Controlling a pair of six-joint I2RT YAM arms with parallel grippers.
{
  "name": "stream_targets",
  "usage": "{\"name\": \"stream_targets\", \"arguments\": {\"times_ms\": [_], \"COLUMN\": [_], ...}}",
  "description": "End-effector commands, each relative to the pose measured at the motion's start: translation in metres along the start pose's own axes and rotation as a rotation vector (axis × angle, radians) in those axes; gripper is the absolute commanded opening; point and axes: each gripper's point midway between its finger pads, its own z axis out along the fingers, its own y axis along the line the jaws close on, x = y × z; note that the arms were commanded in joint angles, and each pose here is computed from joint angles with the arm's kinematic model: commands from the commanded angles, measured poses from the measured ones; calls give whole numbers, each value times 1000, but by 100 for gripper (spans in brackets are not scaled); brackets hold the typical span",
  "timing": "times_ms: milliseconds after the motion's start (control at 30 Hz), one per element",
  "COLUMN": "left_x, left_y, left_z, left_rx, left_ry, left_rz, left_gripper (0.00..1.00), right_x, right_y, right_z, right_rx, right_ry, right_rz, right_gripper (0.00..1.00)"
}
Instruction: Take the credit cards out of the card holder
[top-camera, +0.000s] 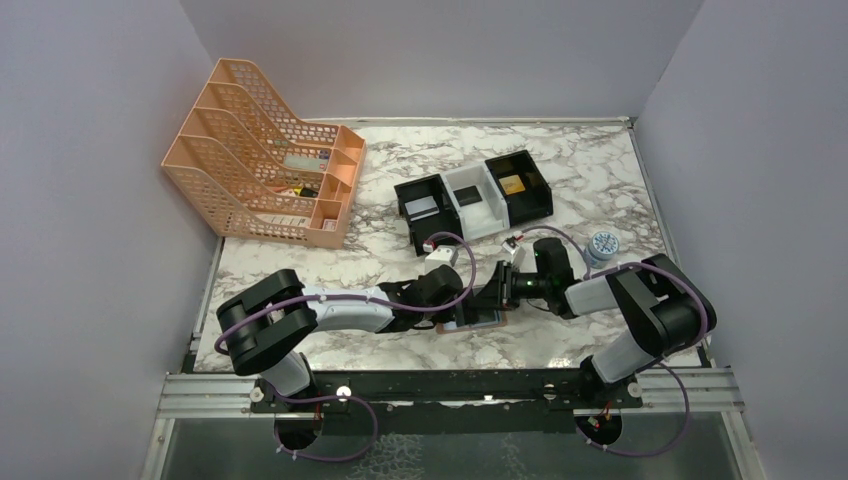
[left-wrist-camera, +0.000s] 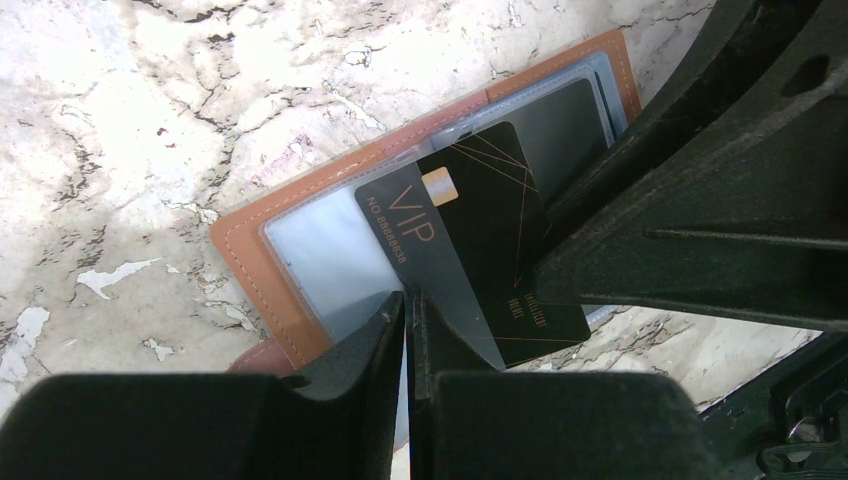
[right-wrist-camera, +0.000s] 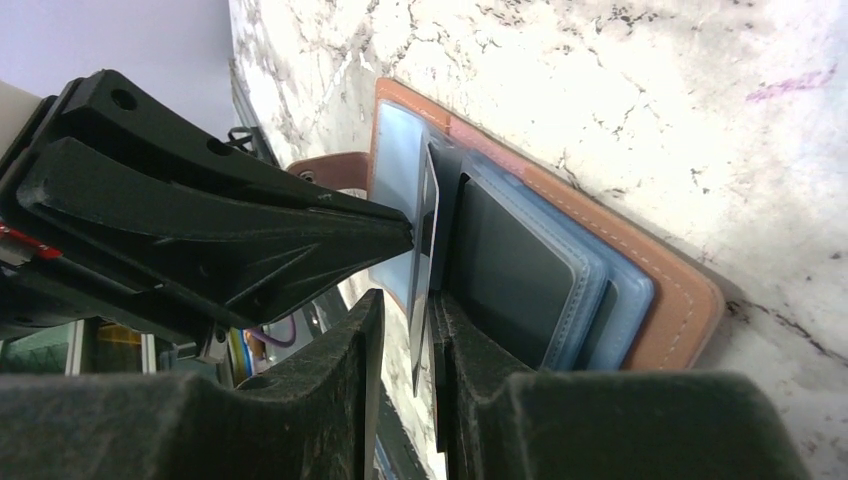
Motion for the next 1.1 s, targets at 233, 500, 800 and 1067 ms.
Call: {"name": "stream_targets", "arguments": {"times_ms": [233, 500, 800, 1067], "left_x": [27, 28, 25, 24], "left_y": [20, 23, 27, 28], "left_z": [5, 3, 1, 0], "left_rx": [-60, -70, -91, -95], "left_ry": [99, 101, 92, 89], "left_rz": [36, 42, 50, 55], "left_gripper": [9, 9, 9, 9], "right_x": [2, -3, -3, -16], "right_y": [0, 2, -4, 2], "right_z": [7, 15, 14, 4], "right_rx": [-14, -20, 26, 98], "right_ry": [27, 45, 54, -3], "right_rz": [-38, -35, -42, -86], "right_gripper": [19, 16, 1, 1]}}
